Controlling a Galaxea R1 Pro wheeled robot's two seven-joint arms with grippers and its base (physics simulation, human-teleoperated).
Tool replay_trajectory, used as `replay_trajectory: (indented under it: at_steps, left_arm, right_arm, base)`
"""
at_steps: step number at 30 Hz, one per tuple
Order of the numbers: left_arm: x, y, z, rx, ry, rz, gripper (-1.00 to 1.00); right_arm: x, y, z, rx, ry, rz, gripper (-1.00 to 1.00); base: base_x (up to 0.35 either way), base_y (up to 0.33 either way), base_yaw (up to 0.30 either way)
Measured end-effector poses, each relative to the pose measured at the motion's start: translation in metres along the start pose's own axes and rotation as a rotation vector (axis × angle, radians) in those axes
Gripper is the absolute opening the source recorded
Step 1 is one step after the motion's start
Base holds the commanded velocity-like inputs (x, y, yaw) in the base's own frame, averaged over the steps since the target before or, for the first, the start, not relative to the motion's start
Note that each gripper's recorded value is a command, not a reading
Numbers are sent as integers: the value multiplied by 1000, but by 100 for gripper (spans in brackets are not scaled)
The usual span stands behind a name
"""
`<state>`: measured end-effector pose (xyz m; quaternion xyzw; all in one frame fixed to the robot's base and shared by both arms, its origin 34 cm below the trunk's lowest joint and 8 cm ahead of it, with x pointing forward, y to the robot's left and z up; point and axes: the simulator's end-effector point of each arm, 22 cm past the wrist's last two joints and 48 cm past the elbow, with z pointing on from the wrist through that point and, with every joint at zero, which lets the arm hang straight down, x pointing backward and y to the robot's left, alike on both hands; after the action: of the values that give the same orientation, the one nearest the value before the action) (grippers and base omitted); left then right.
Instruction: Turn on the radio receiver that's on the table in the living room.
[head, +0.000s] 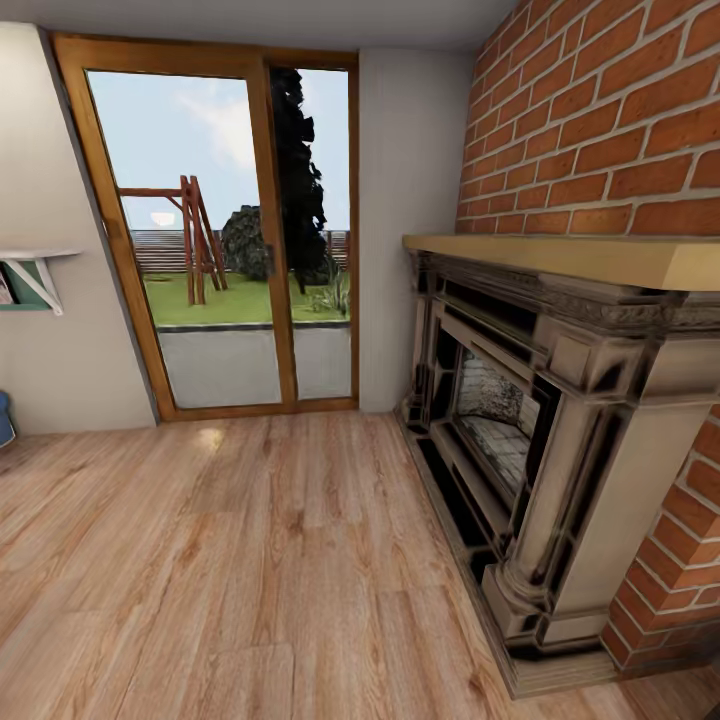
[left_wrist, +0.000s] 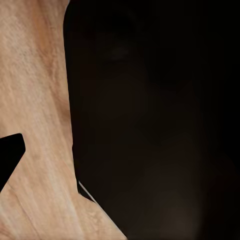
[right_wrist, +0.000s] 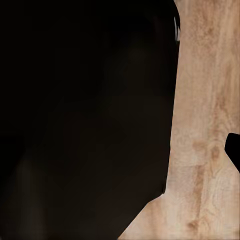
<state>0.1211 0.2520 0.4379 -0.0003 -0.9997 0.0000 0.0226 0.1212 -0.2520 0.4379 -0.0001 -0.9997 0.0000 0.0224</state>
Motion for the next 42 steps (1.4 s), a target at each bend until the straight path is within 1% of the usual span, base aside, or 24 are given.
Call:
replay_trajectory:
  at_steps: [2,9,17,21,24,30,35,42]
  left_arm:
    - [11,-9,0,11,20,5,100]
    - [11,-40,-1,50,19,1,100]
    - [11,-73,-4,95,18,-3,100]
    - [10,-75,-4,99,15,-3,100]
    - [7,-73,-3,97,3,-2,100]
    - [5,-72,-3,96,-8,-2,100]
    - [-1,-71,-3,94,-33,-4,100]
    - [-1,-69,-3,92,-35,-5,100]
  right_arm:
    - [-4,8,0,-10,-2,2,100]
    - [-33,39,-2,-49,-34,0,100]
    - [-65,42,-4,-52,-75,-2,100]
    - [-65,42,-4,-52,-75,0,100]
    - [-66,42,-4,-52,-76,1,100]
    - [-68,42,-4,-52,-80,0,100]
    - [-70,40,-4,-49,-90,-1,100]
    - [-72,40,-4,-49,-93,-1,100]
  base:
    - [0,0,0]
    - [0,0,0]
    - [0,0,0]
    - [0,0,0]
    - [0,25,0]
    - [0,224,0]
    - [0,242,0]
    - [0,273,0]
